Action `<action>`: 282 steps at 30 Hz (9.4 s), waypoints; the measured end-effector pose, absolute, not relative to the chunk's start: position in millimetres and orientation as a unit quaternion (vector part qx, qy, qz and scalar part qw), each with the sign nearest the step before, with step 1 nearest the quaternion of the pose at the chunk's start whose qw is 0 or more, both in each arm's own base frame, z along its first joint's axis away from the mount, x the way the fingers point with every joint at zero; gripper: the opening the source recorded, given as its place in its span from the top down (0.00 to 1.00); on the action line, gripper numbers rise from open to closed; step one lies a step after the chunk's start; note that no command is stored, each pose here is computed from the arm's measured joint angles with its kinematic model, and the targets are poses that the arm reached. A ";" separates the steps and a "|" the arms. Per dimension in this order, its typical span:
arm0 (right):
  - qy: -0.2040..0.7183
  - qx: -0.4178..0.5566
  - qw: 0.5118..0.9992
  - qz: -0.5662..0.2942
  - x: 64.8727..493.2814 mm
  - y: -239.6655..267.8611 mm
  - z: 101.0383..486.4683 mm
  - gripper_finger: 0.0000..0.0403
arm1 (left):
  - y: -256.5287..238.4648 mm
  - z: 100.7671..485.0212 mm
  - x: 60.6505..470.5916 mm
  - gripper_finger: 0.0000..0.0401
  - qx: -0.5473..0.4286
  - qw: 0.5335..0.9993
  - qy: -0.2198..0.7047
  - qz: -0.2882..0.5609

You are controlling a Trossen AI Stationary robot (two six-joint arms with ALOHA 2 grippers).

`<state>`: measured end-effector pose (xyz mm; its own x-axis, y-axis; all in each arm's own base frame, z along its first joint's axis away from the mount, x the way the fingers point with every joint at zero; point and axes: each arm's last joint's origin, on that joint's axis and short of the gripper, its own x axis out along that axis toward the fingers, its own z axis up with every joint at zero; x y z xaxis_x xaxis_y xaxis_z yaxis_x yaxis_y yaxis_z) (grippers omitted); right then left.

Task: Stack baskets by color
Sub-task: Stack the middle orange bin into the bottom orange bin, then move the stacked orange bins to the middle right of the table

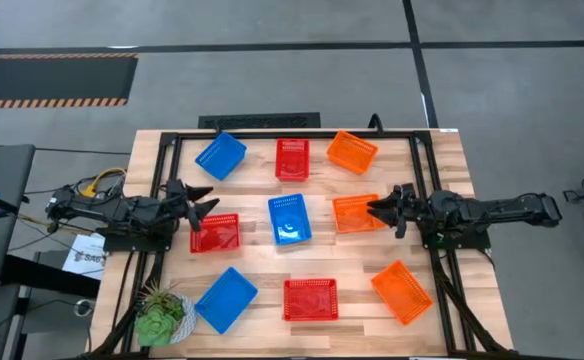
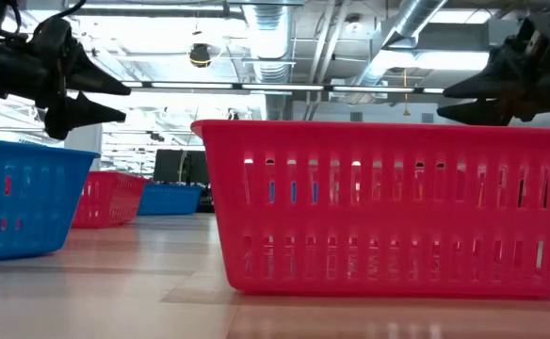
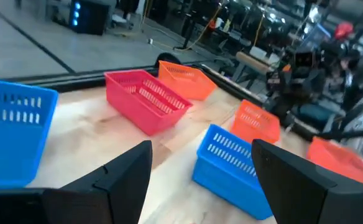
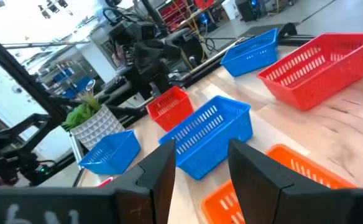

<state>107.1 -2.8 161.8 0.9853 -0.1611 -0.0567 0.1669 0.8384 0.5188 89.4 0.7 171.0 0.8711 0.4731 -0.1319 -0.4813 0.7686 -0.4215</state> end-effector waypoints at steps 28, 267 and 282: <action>0.012 0.189 0.965 -0.180 110.9 -8.0 280.7 0.57 | -2.5 234.6 84.4 0.34 -0.333 0.917 -0.194 0.101; 0.692 0.334 0.627 -0.126 209.6 170.7 277.2 0.50 | -9.8 314.5 130.0 0.34 -0.201 0.921 0.206 0.263; 0.681 0.454 0.492 -0.297 166.6 263.9 237.4 0.57 | -10.2 314.6 130.2 0.34 -0.225 0.917 0.202 0.261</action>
<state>166.6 263.9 237.4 -0.1039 0.3260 -0.9396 0.9105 0.4115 0.0421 130.2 -10.2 314.6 0.7821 0.3870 -0.4885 -0.5691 0.7630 -0.3067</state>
